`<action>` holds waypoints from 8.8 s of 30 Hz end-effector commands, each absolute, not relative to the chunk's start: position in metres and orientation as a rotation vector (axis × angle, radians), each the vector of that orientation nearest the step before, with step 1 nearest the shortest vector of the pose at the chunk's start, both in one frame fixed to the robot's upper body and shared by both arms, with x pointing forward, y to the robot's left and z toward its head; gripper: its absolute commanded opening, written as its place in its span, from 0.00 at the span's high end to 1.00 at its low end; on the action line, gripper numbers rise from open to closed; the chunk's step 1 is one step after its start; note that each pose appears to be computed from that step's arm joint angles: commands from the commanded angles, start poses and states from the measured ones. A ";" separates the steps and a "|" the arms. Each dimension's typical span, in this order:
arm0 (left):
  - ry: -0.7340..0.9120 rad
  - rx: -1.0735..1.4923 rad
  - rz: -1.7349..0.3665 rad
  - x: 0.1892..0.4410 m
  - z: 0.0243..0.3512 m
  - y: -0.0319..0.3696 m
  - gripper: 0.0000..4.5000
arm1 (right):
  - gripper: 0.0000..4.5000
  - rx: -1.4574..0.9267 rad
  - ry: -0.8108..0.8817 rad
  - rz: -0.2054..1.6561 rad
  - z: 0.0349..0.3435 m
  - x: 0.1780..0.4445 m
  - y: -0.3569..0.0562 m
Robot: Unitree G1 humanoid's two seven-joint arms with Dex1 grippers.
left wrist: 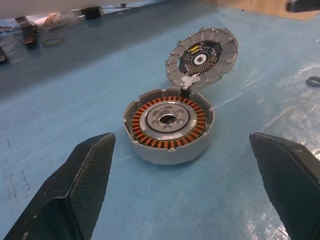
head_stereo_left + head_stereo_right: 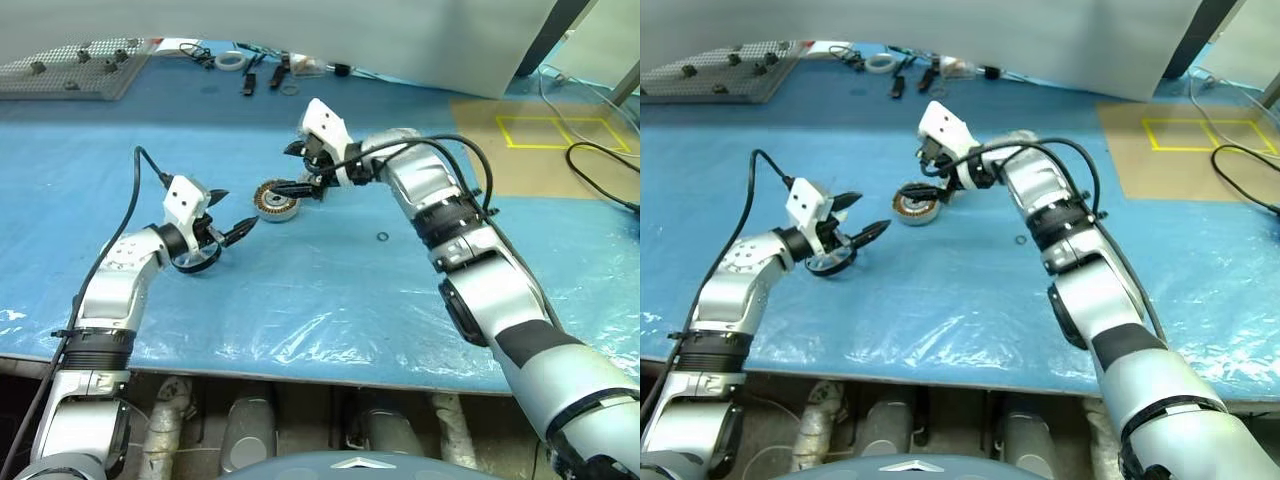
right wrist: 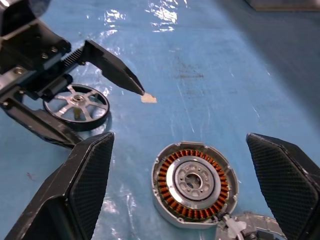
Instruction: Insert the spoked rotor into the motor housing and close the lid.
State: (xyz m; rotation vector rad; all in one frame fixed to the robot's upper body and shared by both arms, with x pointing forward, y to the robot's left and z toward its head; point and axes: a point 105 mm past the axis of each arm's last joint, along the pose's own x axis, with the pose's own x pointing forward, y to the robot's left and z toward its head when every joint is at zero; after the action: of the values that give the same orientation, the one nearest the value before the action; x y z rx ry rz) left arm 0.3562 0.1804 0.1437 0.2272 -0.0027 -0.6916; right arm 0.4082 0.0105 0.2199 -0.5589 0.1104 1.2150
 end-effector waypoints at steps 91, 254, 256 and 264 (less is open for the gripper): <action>-0.032 0.186 -0.505 0.313 0.138 0.180 0.00 | 0.99 -1.127 0.374 1.497 0.131 0.377 0.057; 0.124 0.164 -0.947 0.266 0.116 0.164 0.00 | 0.55 -1.943 -0.138 2.039 0.104 0.334 -0.018; 0.125 0.164 -0.947 0.266 0.116 0.163 0.00 | 0.55 -1.940 -0.157 2.011 0.105 0.336 -0.016; 0.128 0.161 -0.956 0.268 0.114 0.162 0.00 | 0.11 -2.042 -0.253 1.957 0.121 0.341 -0.015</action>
State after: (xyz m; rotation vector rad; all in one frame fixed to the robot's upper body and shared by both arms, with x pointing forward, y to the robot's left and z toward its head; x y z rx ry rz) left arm 0.2664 0.1629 0.1081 0.1430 0.1573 -0.9493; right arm 0.3400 -0.0189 0.1063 -1.9765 -0.1779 1.9785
